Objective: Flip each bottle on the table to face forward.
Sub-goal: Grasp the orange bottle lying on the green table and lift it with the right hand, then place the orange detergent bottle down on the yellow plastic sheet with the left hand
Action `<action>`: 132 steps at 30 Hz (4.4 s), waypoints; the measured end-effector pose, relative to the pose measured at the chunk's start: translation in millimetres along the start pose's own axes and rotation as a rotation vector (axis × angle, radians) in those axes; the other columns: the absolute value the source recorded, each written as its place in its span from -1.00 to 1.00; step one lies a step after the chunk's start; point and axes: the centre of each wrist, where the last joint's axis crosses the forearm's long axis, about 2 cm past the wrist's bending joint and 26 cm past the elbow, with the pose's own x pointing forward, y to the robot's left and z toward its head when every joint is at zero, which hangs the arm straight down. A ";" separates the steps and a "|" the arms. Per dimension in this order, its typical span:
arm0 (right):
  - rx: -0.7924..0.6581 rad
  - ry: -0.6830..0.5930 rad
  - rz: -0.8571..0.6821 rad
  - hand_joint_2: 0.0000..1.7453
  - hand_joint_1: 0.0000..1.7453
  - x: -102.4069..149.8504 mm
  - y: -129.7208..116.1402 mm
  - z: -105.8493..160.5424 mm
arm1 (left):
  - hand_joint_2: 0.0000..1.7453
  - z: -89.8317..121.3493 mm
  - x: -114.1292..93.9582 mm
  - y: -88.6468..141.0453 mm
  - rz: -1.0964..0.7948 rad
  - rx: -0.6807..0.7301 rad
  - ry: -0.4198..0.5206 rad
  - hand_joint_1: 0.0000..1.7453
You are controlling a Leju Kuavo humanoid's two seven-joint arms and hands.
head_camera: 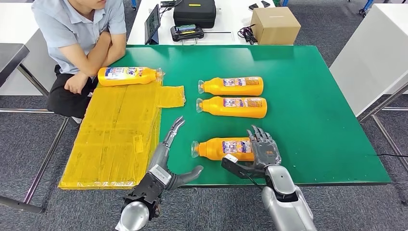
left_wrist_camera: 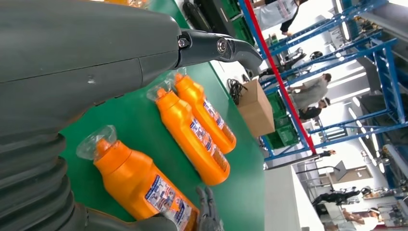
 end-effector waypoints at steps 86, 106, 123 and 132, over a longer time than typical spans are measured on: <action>-0.027 -0.544 -0.791 1.00 1.00 34.4 -28.2 -16.8 | 1.00 9.3 -50.2 -26.8 0.681 0.104 0.264 -1.00; 0.119 -0.673 -0.858 1.00 1.00 77.1 -7.0 -26.2 | 1.00 -2.4 -53.3 -29.0 0.717 0.125 0.148 -1.00; 0.232 -0.675 -0.901 1.00 1.00 96.3 20.1 -30.8 | 1.00 -8.1 -47.7 -17.9 0.801 0.200 0.049 0.93; 0.234 -0.669 -0.938 1.00 1.00 94.4 21.9 -30.7 | 1.00 -10.0 -46.0 -19.1 0.792 0.167 0.046 1.00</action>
